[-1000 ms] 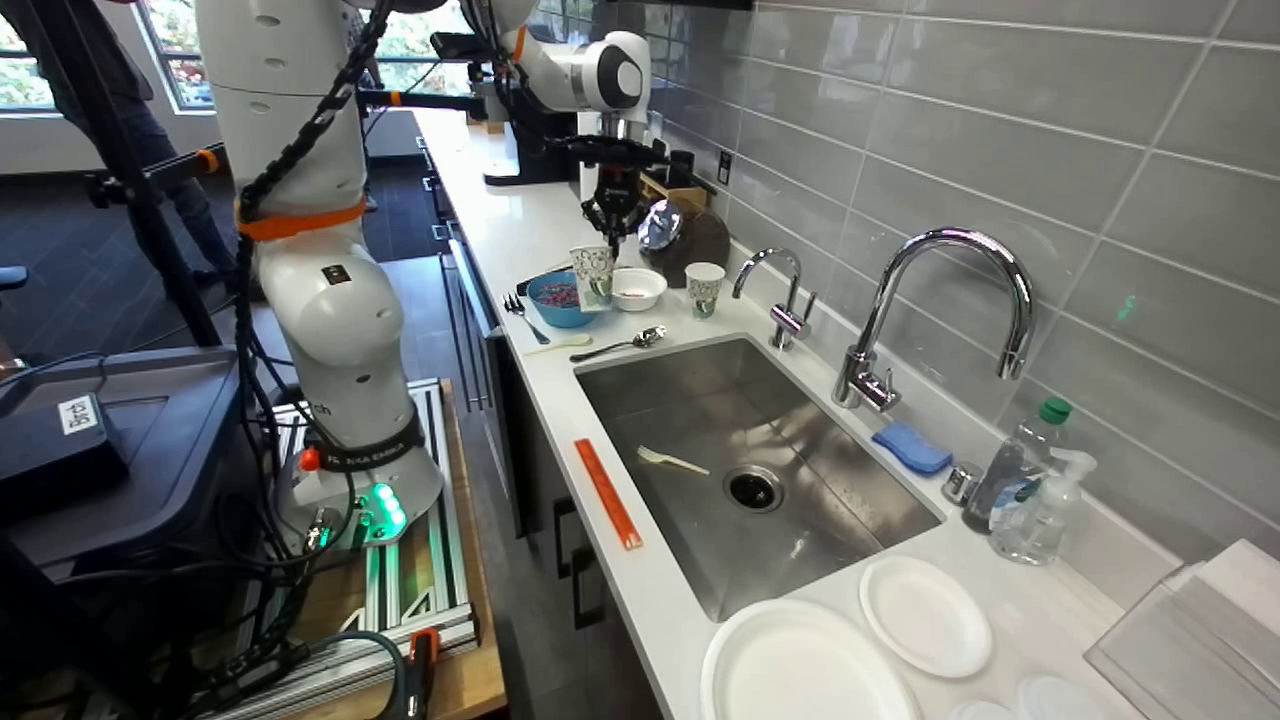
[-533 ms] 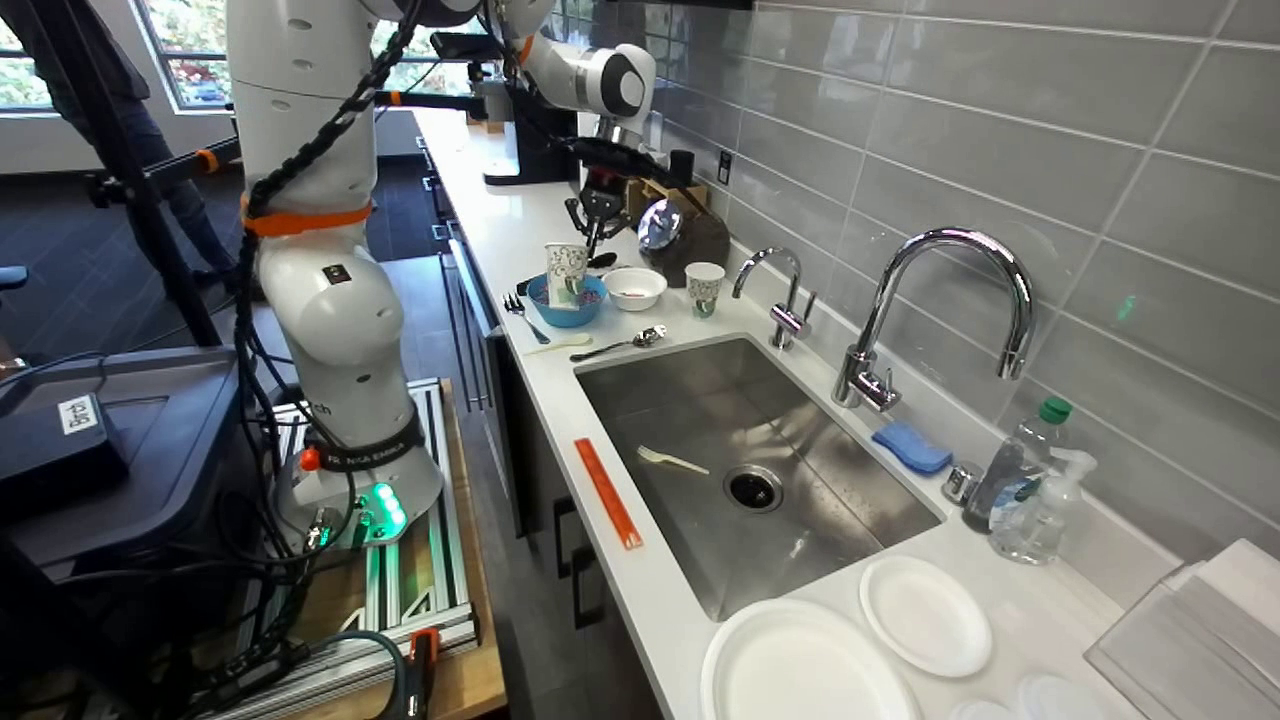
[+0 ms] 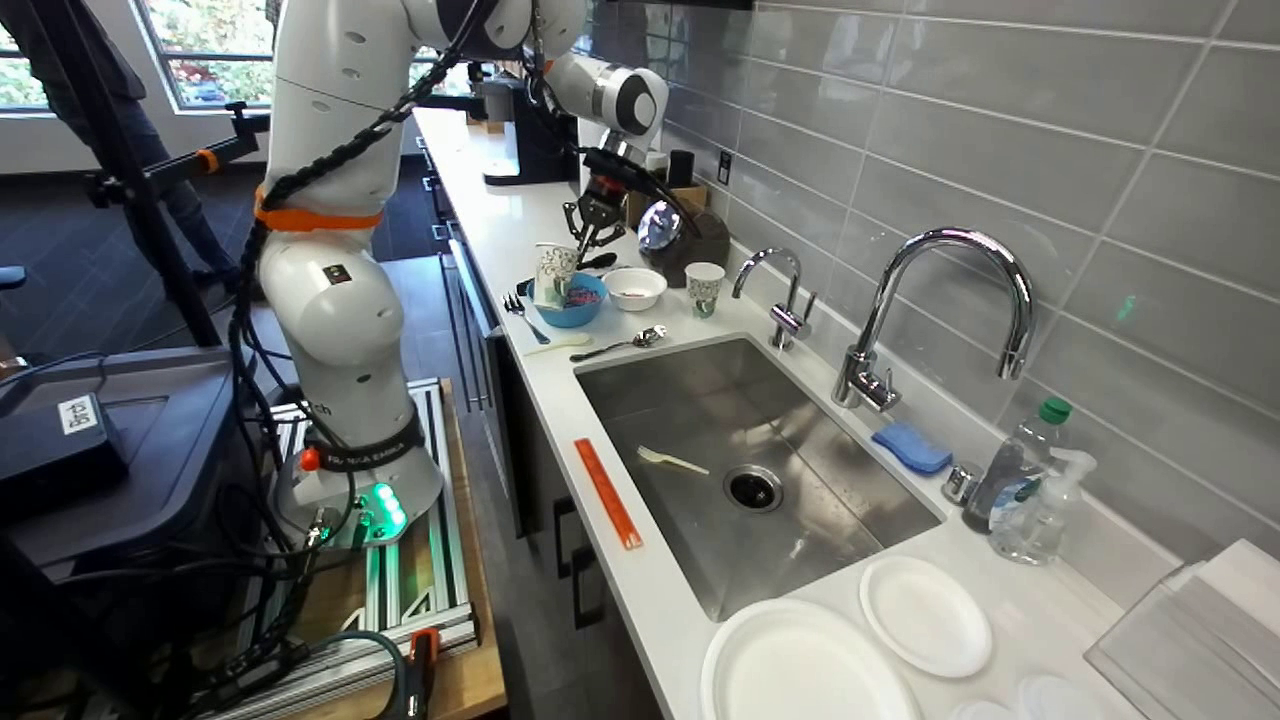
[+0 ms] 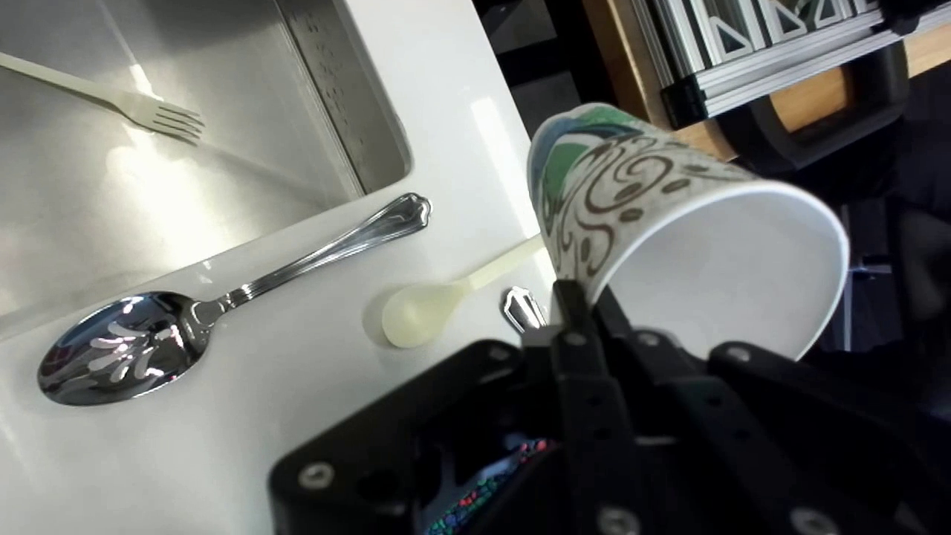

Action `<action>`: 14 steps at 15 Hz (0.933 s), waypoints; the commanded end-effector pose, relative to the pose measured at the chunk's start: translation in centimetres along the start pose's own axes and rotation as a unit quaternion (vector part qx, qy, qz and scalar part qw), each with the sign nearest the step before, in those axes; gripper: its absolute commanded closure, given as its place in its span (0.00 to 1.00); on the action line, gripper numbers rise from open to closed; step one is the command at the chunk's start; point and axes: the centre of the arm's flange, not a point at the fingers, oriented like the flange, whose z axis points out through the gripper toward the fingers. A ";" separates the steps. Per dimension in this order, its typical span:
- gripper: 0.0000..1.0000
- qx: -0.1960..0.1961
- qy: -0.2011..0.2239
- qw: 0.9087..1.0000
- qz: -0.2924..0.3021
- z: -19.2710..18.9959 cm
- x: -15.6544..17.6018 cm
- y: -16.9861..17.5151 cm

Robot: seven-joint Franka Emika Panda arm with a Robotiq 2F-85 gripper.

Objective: Pour the contents in the cup into the bowl

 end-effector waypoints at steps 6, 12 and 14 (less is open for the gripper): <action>0.99 0.004 -0.005 1.000 -0.010 -0.1 0.6 0.0; 0.99 0.028 -0.048 0.997 -0.043 0.4 3.7 -1.0; 0.99 0.040 -0.067 0.996 -0.051 0.5 4.5 -1.6</action>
